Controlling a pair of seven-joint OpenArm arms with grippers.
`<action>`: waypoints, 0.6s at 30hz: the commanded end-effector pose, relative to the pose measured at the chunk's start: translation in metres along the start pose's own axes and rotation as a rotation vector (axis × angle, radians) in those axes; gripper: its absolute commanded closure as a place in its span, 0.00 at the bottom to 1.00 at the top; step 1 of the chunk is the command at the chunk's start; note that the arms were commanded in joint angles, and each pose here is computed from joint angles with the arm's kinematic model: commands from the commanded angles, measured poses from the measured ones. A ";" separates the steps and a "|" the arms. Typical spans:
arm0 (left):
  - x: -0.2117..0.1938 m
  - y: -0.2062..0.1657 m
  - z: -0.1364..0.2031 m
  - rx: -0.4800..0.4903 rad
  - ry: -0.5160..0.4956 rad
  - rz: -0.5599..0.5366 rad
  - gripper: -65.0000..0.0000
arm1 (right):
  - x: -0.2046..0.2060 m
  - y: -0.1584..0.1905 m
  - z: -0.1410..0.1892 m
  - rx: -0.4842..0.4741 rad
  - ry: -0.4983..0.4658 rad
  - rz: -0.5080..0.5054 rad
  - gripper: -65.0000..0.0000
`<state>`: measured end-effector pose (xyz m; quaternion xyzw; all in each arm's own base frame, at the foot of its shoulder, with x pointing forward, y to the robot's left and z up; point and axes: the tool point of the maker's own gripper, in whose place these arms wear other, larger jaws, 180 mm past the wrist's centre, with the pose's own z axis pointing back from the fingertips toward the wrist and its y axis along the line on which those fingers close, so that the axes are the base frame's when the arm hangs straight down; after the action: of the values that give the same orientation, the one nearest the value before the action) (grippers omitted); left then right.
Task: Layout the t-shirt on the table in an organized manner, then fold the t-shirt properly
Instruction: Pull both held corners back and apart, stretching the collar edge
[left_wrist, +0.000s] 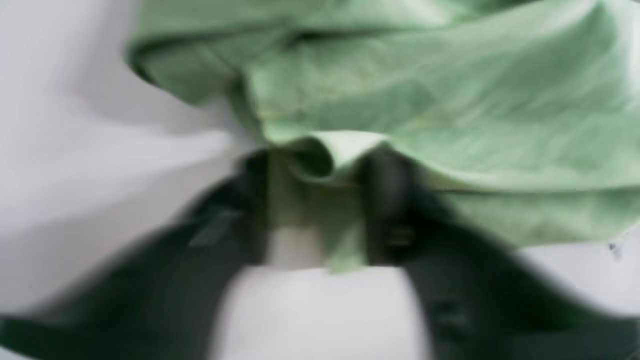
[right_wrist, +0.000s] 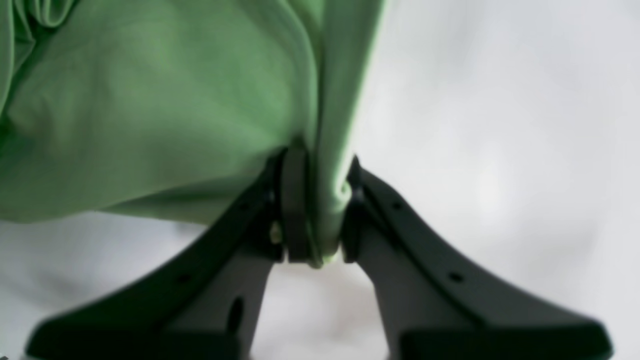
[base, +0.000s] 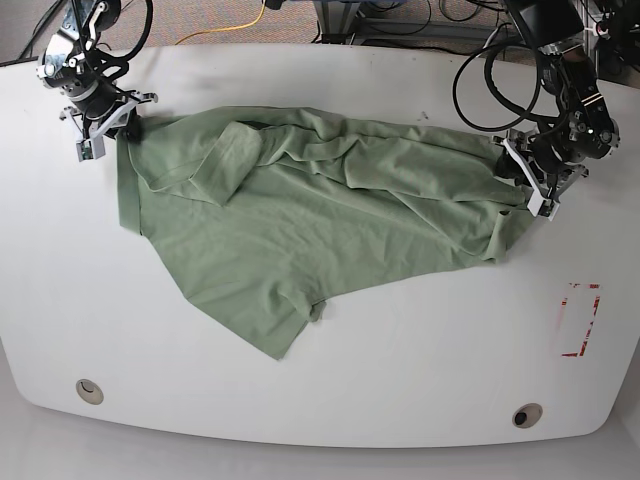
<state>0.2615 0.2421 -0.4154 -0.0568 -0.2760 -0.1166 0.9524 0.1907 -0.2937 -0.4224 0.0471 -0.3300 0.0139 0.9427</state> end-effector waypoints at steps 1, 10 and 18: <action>-0.001 0.004 0.003 0.013 0.014 -0.015 0.90 | 0.000 -0.007 0.004 -0.021 0.013 0.016 0.87; -0.012 -0.003 0.006 0.001 0.082 -0.096 1.00 | -0.012 -0.008 0.008 -0.025 0.046 0.015 0.94; -0.024 -0.012 0.024 0.022 0.087 -0.143 1.00 | -0.019 -0.005 0.026 -0.040 0.080 0.072 0.94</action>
<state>0.2306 0.2340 -0.4141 -0.0384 -0.2435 -0.1733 0.9535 0.1702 -0.2937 -0.4205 0.0360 -0.3073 0.0277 0.9505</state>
